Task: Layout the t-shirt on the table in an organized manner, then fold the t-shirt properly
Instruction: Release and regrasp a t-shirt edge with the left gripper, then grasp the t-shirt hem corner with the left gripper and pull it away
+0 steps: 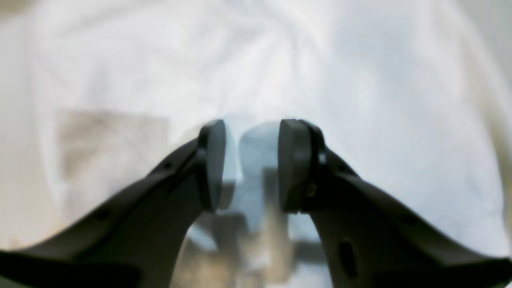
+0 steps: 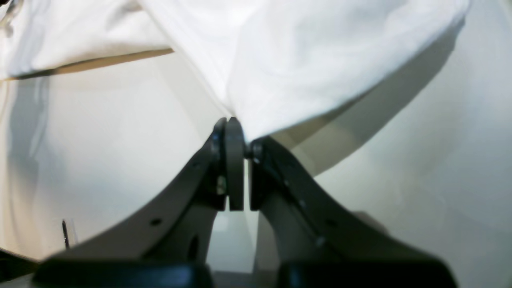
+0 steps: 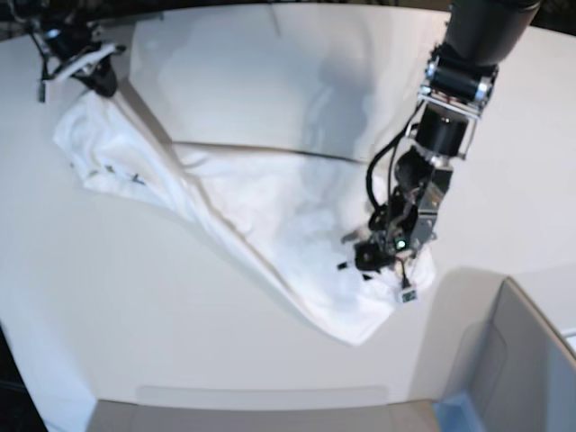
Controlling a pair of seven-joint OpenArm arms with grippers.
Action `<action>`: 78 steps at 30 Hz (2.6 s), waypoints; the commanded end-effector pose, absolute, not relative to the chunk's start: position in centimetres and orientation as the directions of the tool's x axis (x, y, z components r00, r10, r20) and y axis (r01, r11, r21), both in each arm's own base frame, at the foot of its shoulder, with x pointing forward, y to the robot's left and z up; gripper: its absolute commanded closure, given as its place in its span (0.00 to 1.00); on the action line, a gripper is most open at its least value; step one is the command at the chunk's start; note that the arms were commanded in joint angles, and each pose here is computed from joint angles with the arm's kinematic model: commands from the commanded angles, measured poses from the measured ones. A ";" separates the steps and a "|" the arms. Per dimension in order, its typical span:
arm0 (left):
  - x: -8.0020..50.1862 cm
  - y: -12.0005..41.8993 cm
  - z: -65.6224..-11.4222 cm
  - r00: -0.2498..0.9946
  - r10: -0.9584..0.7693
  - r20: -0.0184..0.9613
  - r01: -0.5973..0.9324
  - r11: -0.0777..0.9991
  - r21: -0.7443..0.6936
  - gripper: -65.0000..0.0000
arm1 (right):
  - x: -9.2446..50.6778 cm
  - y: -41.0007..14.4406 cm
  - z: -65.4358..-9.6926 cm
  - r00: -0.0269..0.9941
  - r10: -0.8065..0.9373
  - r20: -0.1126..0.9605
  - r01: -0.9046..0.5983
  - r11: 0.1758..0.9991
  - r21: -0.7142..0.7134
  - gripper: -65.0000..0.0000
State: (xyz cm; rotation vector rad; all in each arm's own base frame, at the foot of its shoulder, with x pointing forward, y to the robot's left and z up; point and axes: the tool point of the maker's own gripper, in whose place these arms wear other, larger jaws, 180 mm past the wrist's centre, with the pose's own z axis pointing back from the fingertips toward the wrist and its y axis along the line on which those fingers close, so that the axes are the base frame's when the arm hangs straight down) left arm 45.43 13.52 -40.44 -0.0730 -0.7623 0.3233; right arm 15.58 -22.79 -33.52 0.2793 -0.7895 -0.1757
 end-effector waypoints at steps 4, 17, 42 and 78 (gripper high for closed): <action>40.8 14.6 -42.9 0.738 0.299 0.605 -0.255 0.954 -0.161 0.64 | 18.4 -23.5 -31.0 0.607 -0.239 0.757 0.014 0.957 0.291 1.00; 24.2 17.7 -43.0 0.822 0.276 0.499 -0.226 0.961 -0.159 0.64 | 23.1 -23.4 -27.9 0.494 -0.231 0.838 -0.040 0.957 0.287 1.00; 45.6 22.8 -34.7 0.615 0.533 0.581 -0.447 0.843 -0.300 0.47 | 20.9 -22.2 -30.8 0.630 -0.187 0.754 -0.065 0.954 0.291 1.00; 45.6 19.6 -40.5 0.794 0.199 0.574 -0.227 0.974 -0.023 0.91 | 21.1 -22.2 -30.6 0.623 -0.195 0.757 -0.060 0.954 0.295 1.00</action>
